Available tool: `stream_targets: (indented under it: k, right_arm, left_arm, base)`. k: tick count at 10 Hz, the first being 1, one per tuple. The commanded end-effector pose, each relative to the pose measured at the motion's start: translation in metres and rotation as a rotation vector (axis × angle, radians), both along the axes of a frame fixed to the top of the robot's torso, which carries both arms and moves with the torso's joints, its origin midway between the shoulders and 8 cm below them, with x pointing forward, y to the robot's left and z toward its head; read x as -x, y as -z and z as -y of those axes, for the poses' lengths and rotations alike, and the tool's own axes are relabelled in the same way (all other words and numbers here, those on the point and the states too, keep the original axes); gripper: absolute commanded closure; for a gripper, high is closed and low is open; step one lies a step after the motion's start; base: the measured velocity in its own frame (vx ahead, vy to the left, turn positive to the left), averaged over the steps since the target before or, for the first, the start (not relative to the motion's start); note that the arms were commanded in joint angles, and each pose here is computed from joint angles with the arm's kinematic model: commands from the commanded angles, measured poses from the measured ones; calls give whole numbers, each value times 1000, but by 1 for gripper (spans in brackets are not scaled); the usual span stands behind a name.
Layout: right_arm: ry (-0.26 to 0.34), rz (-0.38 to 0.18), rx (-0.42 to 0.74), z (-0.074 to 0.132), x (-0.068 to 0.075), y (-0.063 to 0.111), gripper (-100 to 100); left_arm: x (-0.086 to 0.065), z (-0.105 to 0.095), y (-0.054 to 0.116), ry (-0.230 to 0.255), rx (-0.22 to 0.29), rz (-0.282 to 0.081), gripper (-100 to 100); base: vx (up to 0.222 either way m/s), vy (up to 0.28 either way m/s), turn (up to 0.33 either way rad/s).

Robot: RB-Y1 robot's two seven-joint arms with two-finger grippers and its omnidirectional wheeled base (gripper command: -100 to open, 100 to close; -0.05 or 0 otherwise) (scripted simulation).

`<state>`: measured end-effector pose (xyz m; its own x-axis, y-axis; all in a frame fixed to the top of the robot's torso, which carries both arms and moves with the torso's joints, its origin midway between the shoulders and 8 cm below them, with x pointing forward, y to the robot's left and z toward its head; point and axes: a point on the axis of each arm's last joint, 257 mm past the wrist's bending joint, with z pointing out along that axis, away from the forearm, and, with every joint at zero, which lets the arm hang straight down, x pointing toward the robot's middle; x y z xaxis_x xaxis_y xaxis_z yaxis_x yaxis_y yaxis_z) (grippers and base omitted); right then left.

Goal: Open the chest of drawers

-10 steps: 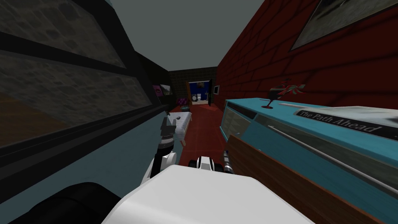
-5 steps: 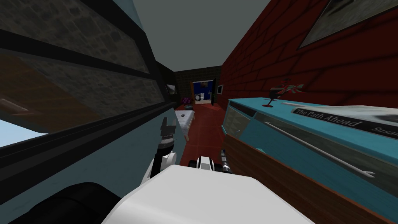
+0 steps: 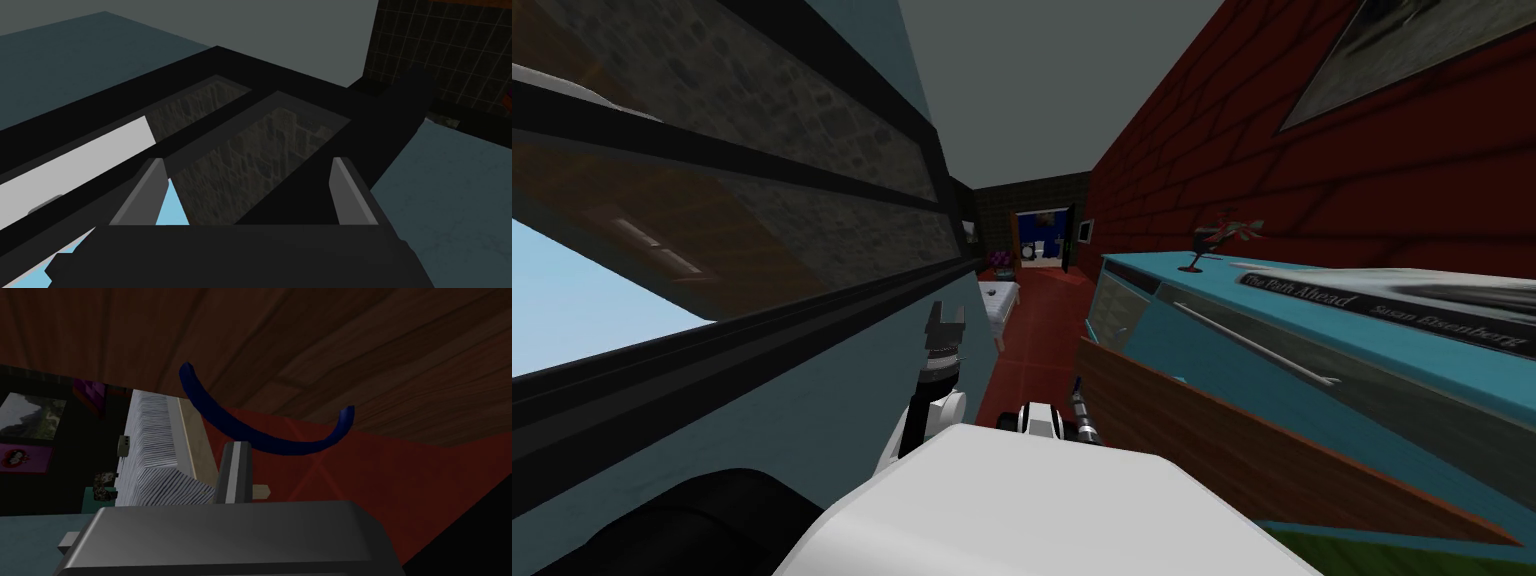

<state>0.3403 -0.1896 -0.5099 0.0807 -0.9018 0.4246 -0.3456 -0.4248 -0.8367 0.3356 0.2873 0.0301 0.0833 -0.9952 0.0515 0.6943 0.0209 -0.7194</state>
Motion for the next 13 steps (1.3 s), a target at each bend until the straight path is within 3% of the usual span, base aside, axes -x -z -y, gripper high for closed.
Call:
stream_targets:
  k: [1,3,5,6,8,10,13]
  right_arm:
    - [-32,-2,-2,-14,-10,-2,-100]
    - [-51,-6,-2,-29,-32,-11,-100]
    - [-51,-6,-2,-29,-32,-11,-100]
    - [-67,-1,-2,-43,-53,-23,-100]
    - [-94,0,-1,-58,-73,-34,-100]
    - [-99,-7,-3,-59,-73,-33,-100]
    - [-129,-3,-4,-75,-92,-46,-100]
  left_arm:
    - [0,0,0,0,0,0,0]
    - [0,0,0,0,0,0,0]
    - [0,0,0,0,0,0,0]
    - [0,0,0,0,0,0,0]
    - [0,0,0,0,0,0,0]
    - [0,0,0,0,0,0,0]
    - [0,0,0,0,0,0,0]
  base:
    - [-135,-14,-66]
    - [-52,-23,-135]
    - [-17,-1,-4]
    - [-48,-14,-164]
    - [-102,-42,-151]
    - [-48,-21,-17]
    - [-30,-12,-69]
